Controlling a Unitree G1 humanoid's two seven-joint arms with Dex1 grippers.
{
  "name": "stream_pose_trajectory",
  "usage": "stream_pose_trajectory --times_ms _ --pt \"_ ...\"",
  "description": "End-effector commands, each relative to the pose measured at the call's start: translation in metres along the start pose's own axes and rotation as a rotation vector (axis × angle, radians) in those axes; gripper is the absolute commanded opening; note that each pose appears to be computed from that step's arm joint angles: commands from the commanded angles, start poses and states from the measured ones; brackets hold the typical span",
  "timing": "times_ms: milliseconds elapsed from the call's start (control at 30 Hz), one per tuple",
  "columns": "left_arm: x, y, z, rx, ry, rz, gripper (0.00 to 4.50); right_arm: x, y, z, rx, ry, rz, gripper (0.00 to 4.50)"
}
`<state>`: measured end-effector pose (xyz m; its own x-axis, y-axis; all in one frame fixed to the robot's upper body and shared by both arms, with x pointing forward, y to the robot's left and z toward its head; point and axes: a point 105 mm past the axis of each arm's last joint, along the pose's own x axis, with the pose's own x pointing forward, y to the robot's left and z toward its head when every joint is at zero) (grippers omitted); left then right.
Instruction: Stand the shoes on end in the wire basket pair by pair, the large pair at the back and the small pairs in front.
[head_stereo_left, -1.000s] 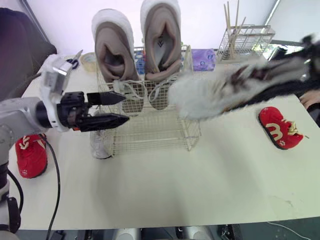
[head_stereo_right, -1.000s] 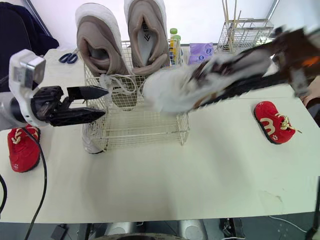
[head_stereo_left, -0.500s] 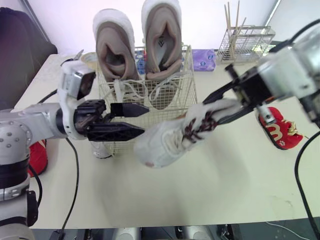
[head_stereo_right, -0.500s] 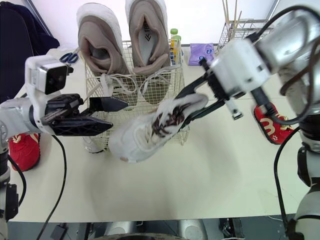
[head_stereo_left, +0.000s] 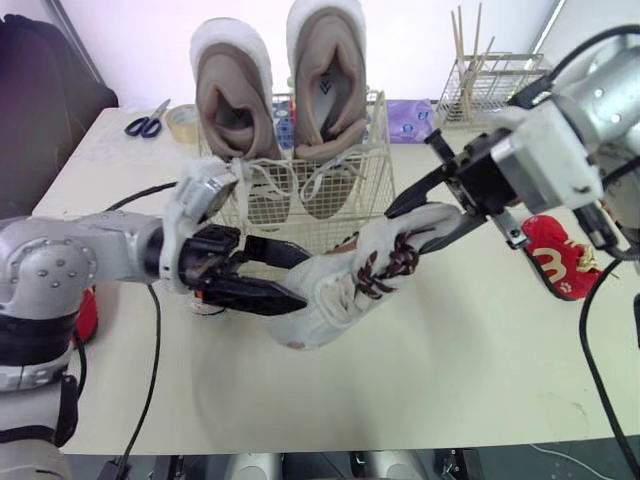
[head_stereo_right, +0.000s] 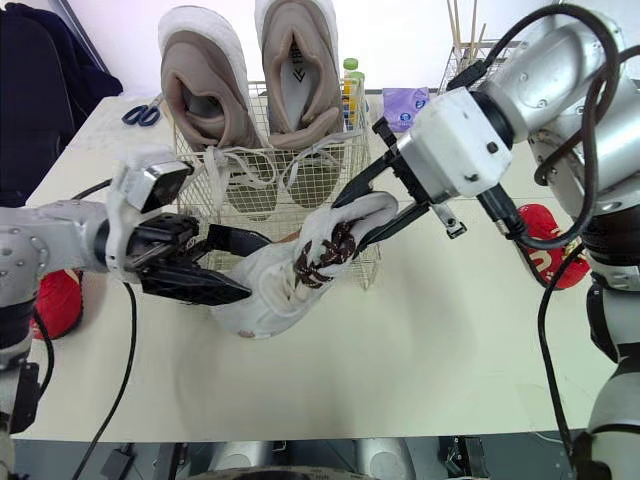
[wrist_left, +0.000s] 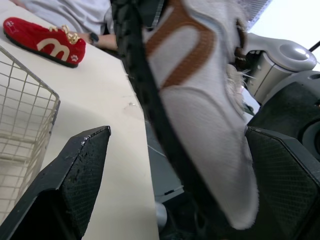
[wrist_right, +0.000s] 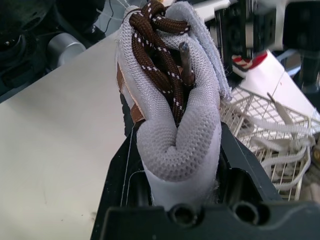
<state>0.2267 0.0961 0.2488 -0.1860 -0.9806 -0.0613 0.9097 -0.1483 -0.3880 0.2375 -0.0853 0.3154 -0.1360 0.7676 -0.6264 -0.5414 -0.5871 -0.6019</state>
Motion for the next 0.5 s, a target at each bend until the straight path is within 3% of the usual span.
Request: stream_pose_trajectory --times_ms 33,267,367,500 --pt "0.001 -0.001 0.003 -0.008 0.027 -0.029 4.50 -0.002 -0.003 0.014 -0.065 -0.024 -0.001 1.04" --pt "0.009 -0.004 -0.001 -0.029 0.072 -0.089 4.50 0.004 -0.007 0.010 -0.082 -0.018 -0.009 1.04" --pt "0.011 -0.002 -0.003 -0.035 0.069 -0.090 3.64 0.005 -0.008 0.007 -0.082 -0.004 -0.018 1.03" --pt "0.013 -0.002 -0.002 -0.040 0.053 -0.099 1.71 0.004 -0.008 0.006 -0.075 0.003 -0.030 1.03"
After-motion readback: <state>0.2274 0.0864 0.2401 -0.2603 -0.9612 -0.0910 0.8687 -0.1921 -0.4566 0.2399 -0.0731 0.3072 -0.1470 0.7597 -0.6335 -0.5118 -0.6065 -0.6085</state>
